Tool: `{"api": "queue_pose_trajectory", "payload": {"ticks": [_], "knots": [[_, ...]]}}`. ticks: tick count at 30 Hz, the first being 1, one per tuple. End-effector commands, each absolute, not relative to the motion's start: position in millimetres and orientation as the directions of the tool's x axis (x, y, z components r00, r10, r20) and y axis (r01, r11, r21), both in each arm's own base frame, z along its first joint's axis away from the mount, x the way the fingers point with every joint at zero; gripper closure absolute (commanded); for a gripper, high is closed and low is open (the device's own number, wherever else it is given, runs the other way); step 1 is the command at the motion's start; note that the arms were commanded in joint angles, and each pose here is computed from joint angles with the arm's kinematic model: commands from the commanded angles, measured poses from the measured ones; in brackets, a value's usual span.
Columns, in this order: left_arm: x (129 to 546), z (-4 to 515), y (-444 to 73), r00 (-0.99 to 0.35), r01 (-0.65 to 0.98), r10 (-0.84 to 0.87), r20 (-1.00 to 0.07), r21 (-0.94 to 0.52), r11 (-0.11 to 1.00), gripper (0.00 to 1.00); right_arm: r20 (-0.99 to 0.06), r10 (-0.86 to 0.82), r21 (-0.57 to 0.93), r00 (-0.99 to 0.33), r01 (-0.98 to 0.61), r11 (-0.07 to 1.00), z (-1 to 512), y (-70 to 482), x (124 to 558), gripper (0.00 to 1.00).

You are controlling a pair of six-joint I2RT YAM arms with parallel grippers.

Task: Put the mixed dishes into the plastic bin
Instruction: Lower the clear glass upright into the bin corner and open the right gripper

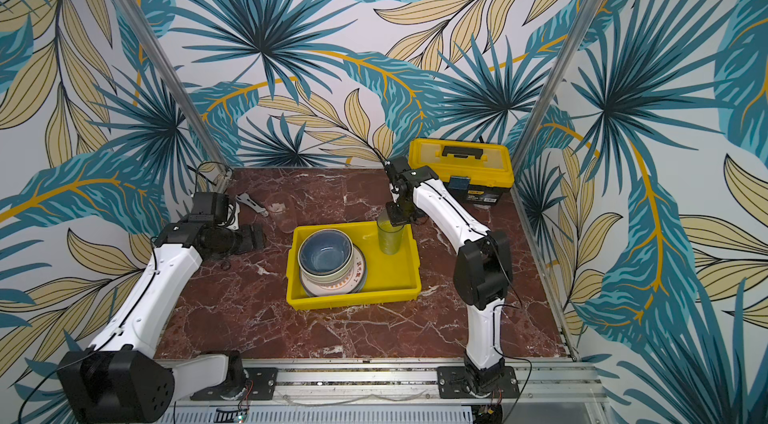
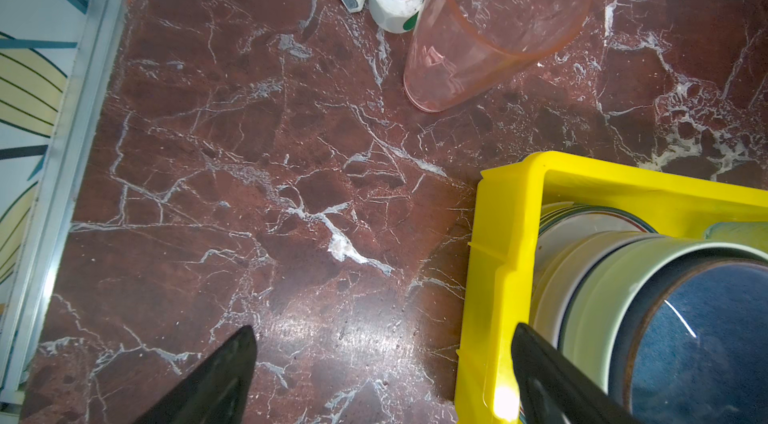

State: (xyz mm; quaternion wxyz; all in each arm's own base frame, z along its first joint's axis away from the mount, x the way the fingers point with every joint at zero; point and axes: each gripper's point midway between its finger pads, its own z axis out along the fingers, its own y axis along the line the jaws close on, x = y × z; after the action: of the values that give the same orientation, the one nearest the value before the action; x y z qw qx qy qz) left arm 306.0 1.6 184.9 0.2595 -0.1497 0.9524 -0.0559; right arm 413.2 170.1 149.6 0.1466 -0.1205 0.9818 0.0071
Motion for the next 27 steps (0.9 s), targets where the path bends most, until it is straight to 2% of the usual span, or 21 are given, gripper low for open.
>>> {"api": "queue_pose_trajectory", "payload": {"ticks": [1, 11, 15, 20, 27], "knots": [[305.2, 186.8, 5.3, -0.811, -0.254, -0.311, -0.496, -0.179, 0.95, 0.04, -0.302, -0.218, -0.025, -0.928, -0.221, 0.975, 142.2, 171.2, 416.7, 0.91], [308.0, 188.2, 3.7, -0.81, -0.253, -0.315, -0.495, -0.19, 0.949, 0.04, -0.29, -0.216, -0.029, -0.932, -0.217, 0.976, 137.0, 168.4, 412.3, 0.8], [310.4, 192.1, 2.4, -0.805, -0.251, -0.319, -0.501, -0.201, 0.947, 0.04, -0.3, -0.216, -0.04, -0.929, -0.214, 0.976, 141.4, 165.7, 410.8, 0.72], [316.4, 197.7, 0.3, -0.799, -0.249, -0.329, -0.504, -0.22, 0.943, 0.04, -0.339, -0.214, -0.047, -0.916, -0.211, 0.976, 159.1, 162.3, 408.5, 0.62], [339.2, 206.7, 1.1, -0.785, -0.265, -0.353, -0.51, -0.24, 0.934, 0.04, -0.462, -0.202, -0.044, -0.863, -0.206, 0.978, 202.8, 156.0, 403.9, 0.51]]}}
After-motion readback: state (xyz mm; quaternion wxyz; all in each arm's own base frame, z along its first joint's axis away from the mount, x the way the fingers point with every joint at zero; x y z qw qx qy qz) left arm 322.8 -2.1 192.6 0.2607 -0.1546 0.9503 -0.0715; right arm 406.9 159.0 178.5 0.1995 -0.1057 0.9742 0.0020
